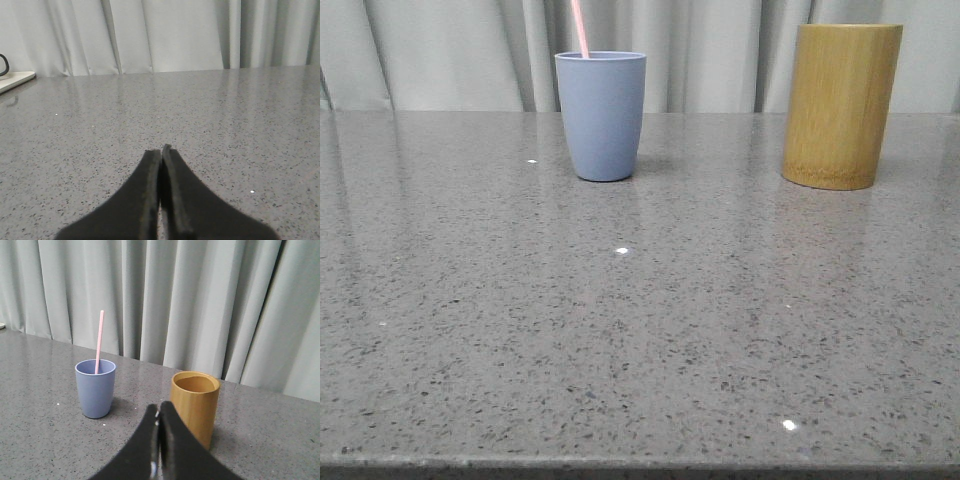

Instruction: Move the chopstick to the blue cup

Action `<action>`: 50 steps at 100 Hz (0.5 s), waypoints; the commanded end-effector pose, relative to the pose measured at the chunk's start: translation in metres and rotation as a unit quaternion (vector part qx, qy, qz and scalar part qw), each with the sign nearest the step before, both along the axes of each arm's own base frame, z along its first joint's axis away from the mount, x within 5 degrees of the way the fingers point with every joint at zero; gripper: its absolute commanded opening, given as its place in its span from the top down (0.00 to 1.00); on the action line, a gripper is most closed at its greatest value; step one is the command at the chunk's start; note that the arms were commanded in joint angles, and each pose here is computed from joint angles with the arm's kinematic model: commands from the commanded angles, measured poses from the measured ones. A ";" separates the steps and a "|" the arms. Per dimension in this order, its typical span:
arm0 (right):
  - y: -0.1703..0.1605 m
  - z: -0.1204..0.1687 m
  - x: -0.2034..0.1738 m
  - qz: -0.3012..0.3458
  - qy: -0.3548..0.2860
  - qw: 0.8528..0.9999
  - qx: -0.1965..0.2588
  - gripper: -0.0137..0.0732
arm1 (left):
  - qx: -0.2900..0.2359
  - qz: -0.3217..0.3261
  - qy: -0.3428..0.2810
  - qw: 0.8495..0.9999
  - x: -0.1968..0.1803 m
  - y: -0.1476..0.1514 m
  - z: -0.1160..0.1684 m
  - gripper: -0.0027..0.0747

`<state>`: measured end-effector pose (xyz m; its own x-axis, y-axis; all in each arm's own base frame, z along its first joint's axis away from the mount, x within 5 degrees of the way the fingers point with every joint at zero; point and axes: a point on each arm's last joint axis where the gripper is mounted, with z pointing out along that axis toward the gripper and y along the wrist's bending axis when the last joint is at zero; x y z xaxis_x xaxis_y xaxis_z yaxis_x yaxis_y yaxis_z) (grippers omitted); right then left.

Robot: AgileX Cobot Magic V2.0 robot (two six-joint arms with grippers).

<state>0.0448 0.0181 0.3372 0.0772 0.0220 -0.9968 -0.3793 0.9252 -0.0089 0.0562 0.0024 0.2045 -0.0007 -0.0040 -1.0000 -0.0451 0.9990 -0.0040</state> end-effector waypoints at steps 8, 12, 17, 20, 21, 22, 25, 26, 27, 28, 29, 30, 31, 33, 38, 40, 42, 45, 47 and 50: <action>-0.001 0.014 -0.001 -0.005 -0.043 0.999 0.009 0.91 | -0.005 0.003 -0.046 0.999 -0.003 0.000 0.005 0.99; -0.001 0.014 -0.001 -0.005 -0.043 0.999 0.009 0.91 | -0.005 0.003 -0.046 0.999 -0.003 0.000 0.005 0.99; -0.001 0.014 -0.001 -0.005 -0.043 0.999 0.009 0.91 | -0.005 0.003 -0.046 0.999 -0.003 0.000 0.005 0.99; -0.001 0.014 -0.001 -0.005 -0.043 0.999 0.009 0.91 | -0.005 0.003 -0.046 0.999 -0.003 0.000 0.005 0.99; -0.001 0.014 -0.001 -0.005 -0.043 0.999 0.009 0.91 | -0.005 0.003 -0.046 0.999 -0.003 0.000 0.005 0.99; -0.001 0.014 -0.001 -0.005 -0.043 0.999 0.009 0.91 | -0.005 0.003 -0.046 0.999 -0.003 0.000 0.005 0.99; -0.001 0.014 -0.001 -0.005 -0.043 0.999 0.009 0.91 | -0.005 0.003 -0.046 0.999 -0.003 0.000 0.005 0.99; -0.001 0.014 -0.001 -0.005 -0.043 0.999 0.009 0.91 | -0.005 0.003 -0.046 0.999 -0.003 0.000 0.005 0.99; -0.001 0.014 -0.001 -0.005 -0.043 0.999 0.009 0.91 | -0.005 0.003 -0.046 0.999 -0.003 0.000 0.005 0.99; -0.001 0.014 -0.001 -0.005 -0.043 0.999 0.009 0.91 | -0.005 0.003 -0.046 0.999 -0.003 0.000 0.005 0.99; -0.001 0.014 -0.001 -0.005 -0.043 0.999 0.009 0.91 | -0.005 0.003 -0.046 0.999 -0.003 0.000 0.005 0.99; -0.001 0.014 -0.001 -0.005 -0.043 0.999 0.009 0.91 | -0.005 0.003 -0.046 0.999 -0.003 0.000 0.005 0.99; -0.001 0.014 -0.001 -0.005 -0.043 0.999 0.009 0.91 | -0.005 0.003 -0.046 0.999 -0.003 0.000 0.005 0.99; -0.001 0.014 -0.001 -0.005 -0.043 0.999 0.009 0.91 | -0.005 0.003 -0.046 0.999 -0.003 0.000 0.005 0.99; -0.001 0.014 -0.001 -0.005 -0.043 0.999 0.009 0.91 | -0.005 0.003 -0.046 0.999 -0.003 0.000 0.005 0.99; -0.001 0.014 -0.001 -0.005 -0.042 0.999 0.009 0.91 | -0.005 0.003 -0.046 0.999 -0.003 0.000 0.005 0.99; -0.001 0.012 0.000 -0.005 -0.043 0.999 0.009 0.91 | -0.005 0.003 -0.046 0.999 -0.003 0.000 0.005 0.99; 0.000 0.011 0.000 -0.005 -0.044 0.999 0.010 0.91 | -0.005 0.003 -0.046 0.999 -0.003 0.000 0.005 0.99; 0.000 0.010 0.001 -0.005 -0.044 0.999 0.009 0.91 | -0.005 0.003 -0.046 0.999 -0.003 0.000 0.005 0.99; 0.000 0.006 0.003 -0.007 -0.045 0.999 0.009 0.91 | -0.005 0.003 -0.046 0.999 -0.003 0.000 0.005 0.99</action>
